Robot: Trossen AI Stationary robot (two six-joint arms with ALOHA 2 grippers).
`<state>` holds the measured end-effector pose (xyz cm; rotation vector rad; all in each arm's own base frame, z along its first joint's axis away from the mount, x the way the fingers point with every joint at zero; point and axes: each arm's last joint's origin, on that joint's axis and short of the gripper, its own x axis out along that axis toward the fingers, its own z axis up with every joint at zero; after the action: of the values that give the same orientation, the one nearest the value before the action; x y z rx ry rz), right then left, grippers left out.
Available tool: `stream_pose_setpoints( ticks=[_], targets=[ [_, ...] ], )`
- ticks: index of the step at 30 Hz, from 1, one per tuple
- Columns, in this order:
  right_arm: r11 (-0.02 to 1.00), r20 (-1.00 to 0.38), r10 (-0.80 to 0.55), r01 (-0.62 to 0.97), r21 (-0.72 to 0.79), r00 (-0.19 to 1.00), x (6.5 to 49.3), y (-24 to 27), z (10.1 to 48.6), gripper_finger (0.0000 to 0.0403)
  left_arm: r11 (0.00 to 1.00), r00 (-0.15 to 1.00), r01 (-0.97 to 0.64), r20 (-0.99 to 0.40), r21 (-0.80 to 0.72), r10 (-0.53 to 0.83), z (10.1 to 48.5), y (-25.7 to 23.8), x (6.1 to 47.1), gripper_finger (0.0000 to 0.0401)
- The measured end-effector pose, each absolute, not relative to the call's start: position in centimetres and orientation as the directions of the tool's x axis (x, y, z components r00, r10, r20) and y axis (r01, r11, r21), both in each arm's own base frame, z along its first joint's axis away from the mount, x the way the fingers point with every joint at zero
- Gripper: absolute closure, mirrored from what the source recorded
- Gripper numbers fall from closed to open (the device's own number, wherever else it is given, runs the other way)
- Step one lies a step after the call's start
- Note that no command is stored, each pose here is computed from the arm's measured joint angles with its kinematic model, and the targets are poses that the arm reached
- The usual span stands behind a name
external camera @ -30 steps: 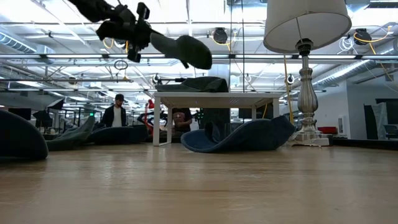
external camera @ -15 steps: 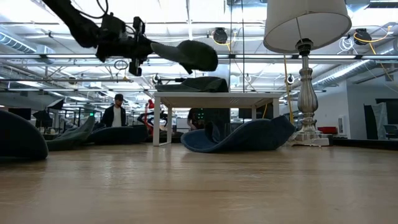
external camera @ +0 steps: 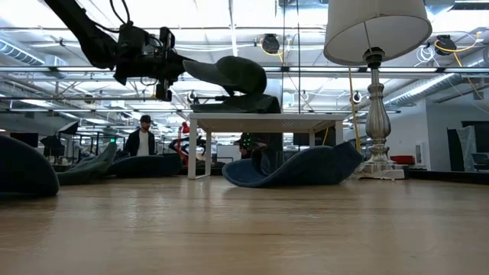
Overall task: Pick & Place hat
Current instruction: Stack the right gray cap on top of the gray cap on the shelf
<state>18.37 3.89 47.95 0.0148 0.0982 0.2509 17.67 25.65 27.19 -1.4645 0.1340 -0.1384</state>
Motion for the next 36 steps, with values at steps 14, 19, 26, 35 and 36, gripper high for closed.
stream_pose_setpoints(
  ticks=[14,19,26,35,36],
  targets=[
    [0.969,-0.109,0.243,-0.245,-0.007,0.964,18.4,3.9,47.8,0.0312,0.082,0.984,-0.012,-0.026,-0.997,-0.178,25.5,26.0,18.7,0.0395],
    [0.969,-0.108,0.244,-0.246,-0.007,0.964,18.4,3.9,47.8,0.0312,0.03,0.99,-0.045,-0.048,-0.999,-0.135,24.3,26.6,19.0,0.0391],
    [0.97,-0.109,0.245,-0.244,0.015,0.964,18.4,3.9,47.8,0.0312,-0.02,0.993,-0.078,-0.076,-0.997,-0.087,23.8,26.7,19.0,0.0307],
    [0.97,-0.118,0.245,-0.244,0.02,0.962,18.3,3.9,47.7,0.0312,-0.083,0.989,-0.098,-0.088,-0.992,-0.115,23.4,27.1,17.9,0.0197],
    [0.97,-0.118,0.244,-0.244,0.02,0.962,18.3,3.9,47.7,0.0312,-0.103,0.989,-0.11,-0.099,-0.989,-0.111,23.3,27.1,17.7,0.019]
  ],
)
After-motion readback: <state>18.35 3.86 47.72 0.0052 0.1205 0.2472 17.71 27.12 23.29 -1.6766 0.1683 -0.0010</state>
